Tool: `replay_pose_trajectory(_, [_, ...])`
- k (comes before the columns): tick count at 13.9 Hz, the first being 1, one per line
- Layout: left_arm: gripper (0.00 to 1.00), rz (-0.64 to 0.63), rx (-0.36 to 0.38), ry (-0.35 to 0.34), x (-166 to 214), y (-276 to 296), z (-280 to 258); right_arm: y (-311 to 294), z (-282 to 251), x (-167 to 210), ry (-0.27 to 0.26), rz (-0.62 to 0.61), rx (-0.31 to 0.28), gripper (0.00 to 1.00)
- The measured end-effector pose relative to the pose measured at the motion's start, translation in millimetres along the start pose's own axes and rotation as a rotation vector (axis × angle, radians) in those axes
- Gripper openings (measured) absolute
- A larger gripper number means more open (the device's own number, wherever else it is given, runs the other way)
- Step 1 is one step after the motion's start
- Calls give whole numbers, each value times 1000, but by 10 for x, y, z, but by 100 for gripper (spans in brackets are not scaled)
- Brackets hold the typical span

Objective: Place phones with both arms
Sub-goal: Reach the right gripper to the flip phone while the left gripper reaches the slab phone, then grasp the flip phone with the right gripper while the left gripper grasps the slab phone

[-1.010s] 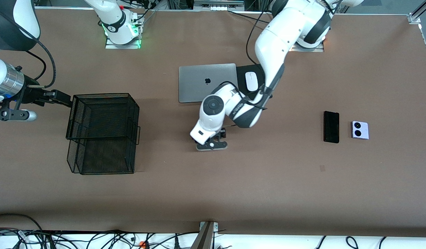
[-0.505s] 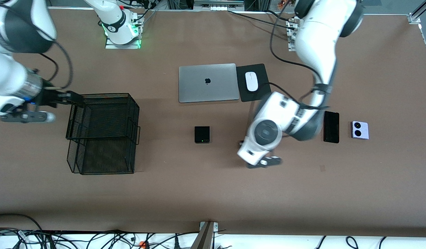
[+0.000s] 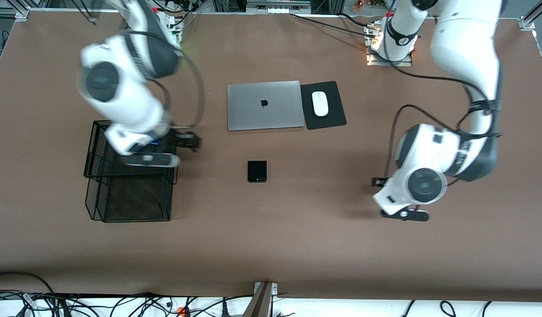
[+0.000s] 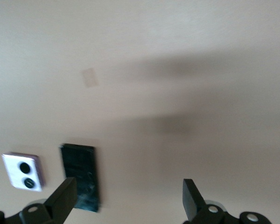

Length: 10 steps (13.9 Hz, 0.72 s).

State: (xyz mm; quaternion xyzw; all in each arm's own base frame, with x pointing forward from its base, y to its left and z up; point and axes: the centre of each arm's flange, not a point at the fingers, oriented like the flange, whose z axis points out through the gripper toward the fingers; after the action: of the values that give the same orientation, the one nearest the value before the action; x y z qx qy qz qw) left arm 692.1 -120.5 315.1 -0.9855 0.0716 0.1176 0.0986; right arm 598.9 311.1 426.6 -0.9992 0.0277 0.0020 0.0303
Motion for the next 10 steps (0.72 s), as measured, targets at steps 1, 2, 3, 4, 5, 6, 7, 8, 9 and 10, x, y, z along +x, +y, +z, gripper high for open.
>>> replay_pose_trajectory(1, [100,40,-4,20,-75,-208,133,-231,182,1,-5,-9,4,100])
replay_pose_trajectory(2, [100,83,-13,38,-166,-409,296,-446,371,11,-10,-17,8,100])
replay_pose_trajectory(3, [100,128,-22,43,-270,-606,482,-645,570,23,-10,-21,14,100])
replay_pose_trajectory(4, [100,165,-31,41,-375,-785,656,-811,769,27,-5,-27,19,100])
replay_pose_trajectory(5, [100,184,-41,36,-470,-957,812,-947,967,20,9,-36,19,100])
replay_pose_trajectory(6, [100,185,-52,34,-554,-1114,951,-1047,1150,4,22,-46,14,100])
replay_pose_trajectory(7, [100,178,-63,40,-619,-1253,1078,-1117,1322,-22,27,-55,6,100])
replay_pose_trajectory(8, [100,168,-72,51,-674,-1359,1204,-1158,1473,-41,27,-57,-1,100])
replay_pose_trajectory(9, [100,165,-79,57,-723,-1408,1323,-1179,1591,-49,25,-59,-4,100])
replay_pose_trajectory(10, [100,165,-85,60,-763,-1405,1424,-1188,1689,-55,23,-61,-5,100])
